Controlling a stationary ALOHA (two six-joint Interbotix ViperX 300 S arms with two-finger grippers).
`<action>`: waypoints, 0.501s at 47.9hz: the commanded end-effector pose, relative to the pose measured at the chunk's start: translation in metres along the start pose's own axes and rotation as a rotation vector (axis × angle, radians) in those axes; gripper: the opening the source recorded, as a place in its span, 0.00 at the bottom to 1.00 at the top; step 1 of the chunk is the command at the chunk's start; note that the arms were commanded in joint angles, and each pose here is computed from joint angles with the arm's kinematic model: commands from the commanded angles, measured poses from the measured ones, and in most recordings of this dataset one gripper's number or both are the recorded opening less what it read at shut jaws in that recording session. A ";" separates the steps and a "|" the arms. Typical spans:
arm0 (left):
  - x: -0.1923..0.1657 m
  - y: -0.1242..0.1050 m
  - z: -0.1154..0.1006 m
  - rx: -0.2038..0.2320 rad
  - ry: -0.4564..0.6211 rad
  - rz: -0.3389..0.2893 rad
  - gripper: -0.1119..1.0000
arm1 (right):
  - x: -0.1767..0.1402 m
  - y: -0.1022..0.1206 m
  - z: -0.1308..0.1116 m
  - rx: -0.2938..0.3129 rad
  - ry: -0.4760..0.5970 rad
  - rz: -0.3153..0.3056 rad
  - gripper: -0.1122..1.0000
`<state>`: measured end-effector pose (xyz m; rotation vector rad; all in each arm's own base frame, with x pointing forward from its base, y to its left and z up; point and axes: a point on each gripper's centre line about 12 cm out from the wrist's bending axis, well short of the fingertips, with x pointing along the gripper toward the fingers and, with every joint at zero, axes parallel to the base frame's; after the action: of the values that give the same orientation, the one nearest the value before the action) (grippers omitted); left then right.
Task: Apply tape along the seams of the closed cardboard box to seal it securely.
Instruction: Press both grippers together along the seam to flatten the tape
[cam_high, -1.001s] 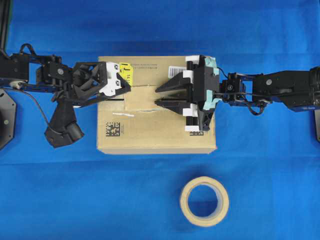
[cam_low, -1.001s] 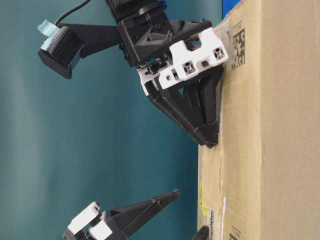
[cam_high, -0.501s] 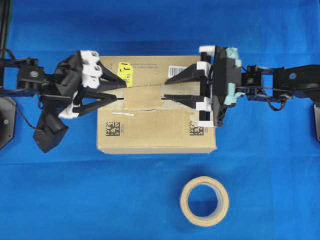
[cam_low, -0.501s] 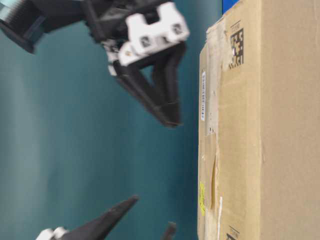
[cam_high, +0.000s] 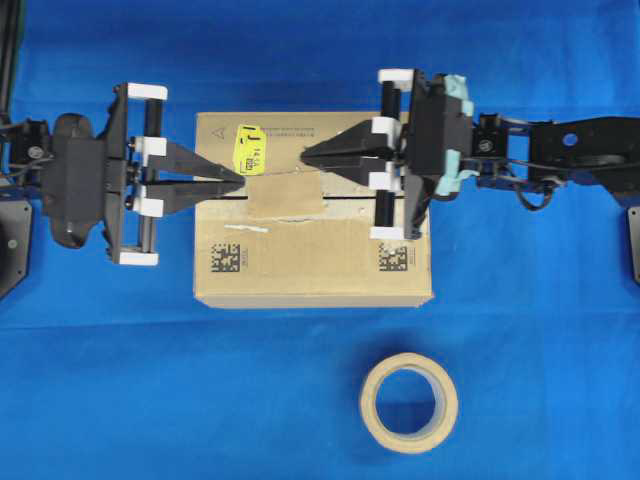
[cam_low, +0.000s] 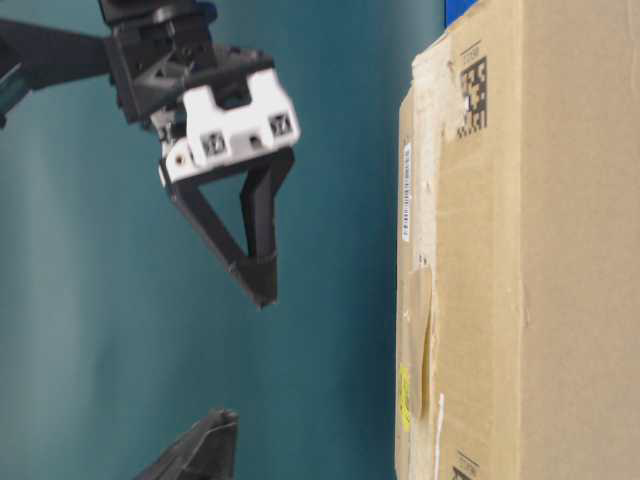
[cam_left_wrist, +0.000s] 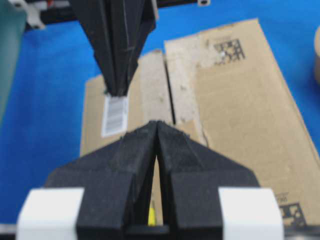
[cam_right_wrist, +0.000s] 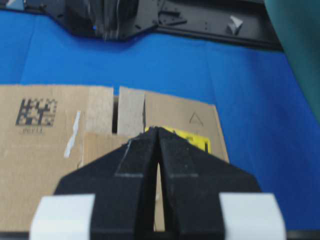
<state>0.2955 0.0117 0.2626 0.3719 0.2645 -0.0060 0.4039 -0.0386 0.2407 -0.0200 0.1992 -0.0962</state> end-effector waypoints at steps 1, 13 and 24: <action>0.004 0.001 0.006 -0.007 -0.024 0.006 0.10 | 0.004 0.000 0.015 -0.006 -0.043 0.002 0.10; 0.025 -0.001 0.001 -0.047 -0.036 0.013 0.10 | 0.022 -0.001 0.007 -0.005 -0.023 -0.001 0.10; 0.053 -0.007 -0.022 -0.142 0.017 0.006 0.10 | 0.043 0.000 -0.008 0.002 0.014 0.001 0.10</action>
<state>0.3315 0.0132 0.2238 0.2470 0.2977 0.0105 0.4371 -0.0415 0.2105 -0.0184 0.2559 -0.0933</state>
